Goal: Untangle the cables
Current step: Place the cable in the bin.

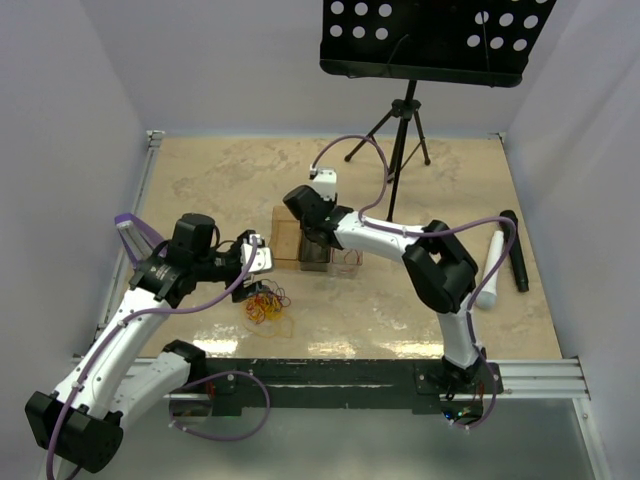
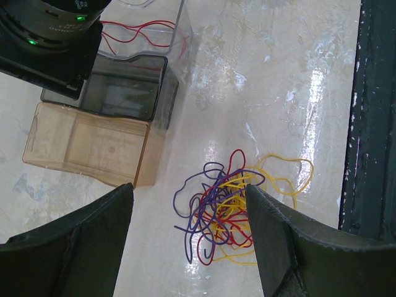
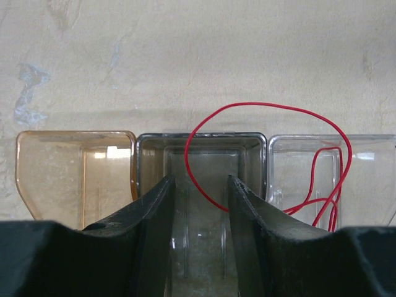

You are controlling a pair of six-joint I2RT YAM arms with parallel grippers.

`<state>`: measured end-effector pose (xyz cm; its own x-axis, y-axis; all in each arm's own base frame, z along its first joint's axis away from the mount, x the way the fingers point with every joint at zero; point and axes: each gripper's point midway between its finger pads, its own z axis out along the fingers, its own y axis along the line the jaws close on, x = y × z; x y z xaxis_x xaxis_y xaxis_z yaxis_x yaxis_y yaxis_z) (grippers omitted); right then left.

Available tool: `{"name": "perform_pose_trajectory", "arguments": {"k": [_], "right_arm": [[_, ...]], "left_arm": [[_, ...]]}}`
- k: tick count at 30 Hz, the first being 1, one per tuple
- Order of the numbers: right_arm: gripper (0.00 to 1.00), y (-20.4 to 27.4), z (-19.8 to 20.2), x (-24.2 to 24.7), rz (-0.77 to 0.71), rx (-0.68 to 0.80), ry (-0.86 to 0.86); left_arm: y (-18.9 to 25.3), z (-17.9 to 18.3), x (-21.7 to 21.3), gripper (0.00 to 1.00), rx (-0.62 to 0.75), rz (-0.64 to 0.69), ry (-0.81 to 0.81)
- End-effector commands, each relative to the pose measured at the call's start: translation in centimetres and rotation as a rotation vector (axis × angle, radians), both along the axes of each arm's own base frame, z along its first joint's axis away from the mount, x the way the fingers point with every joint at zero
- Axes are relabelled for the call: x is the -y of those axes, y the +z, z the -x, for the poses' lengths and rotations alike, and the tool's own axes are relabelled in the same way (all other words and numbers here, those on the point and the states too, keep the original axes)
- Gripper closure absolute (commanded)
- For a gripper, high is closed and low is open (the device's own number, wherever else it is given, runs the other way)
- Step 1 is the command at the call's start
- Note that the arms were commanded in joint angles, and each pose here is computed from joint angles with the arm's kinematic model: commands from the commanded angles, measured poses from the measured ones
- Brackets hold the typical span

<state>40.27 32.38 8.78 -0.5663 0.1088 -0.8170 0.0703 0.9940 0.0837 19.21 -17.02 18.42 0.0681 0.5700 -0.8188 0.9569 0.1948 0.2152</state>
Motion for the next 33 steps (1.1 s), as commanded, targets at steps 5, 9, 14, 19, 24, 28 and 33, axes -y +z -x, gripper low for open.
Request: {"name": "perform_pose_trajectory", "arguments": {"k": [5,9,14,19,24,28,33], "right_arm": [[0.64,1.5,-1.8,-0.7,0.018,0.055,-0.015],[0.77,1.1,-1.9,-0.7,0.022,0.050,-0.014],[1.00,2.8,-1.7,-0.2,-0.015,0.080,-0.035],[1.00,8.8,-0.3,1.1,-0.134,0.160,-0.045],[1.00,11.0,2.3,2.3,-0.256,0.167,-0.021],[1.00,9.8,4.0,2.1,-0.364,0.124,0.020],[1.00,7.9,5.5,0.2,-0.559,0.067,0.119]], "left_arm": [[0.0,-0.3,0.0,0.23,0.022,0.005,0.003],[-0.1,-0.3,0.0,0.23,0.021,0.002,0.003],[-0.4,-0.3,0.0,0.23,0.017,0.002,0.002],[-0.4,-0.2,0.0,0.23,0.013,0.005,0.002],[-0.2,-0.3,0.2,0.23,0.016,0.014,0.000],[0.1,-0.3,0.3,0.23,0.012,0.021,-0.003],[0.3,-0.1,0.2,0.23,0.015,0.021,-0.004]]}}
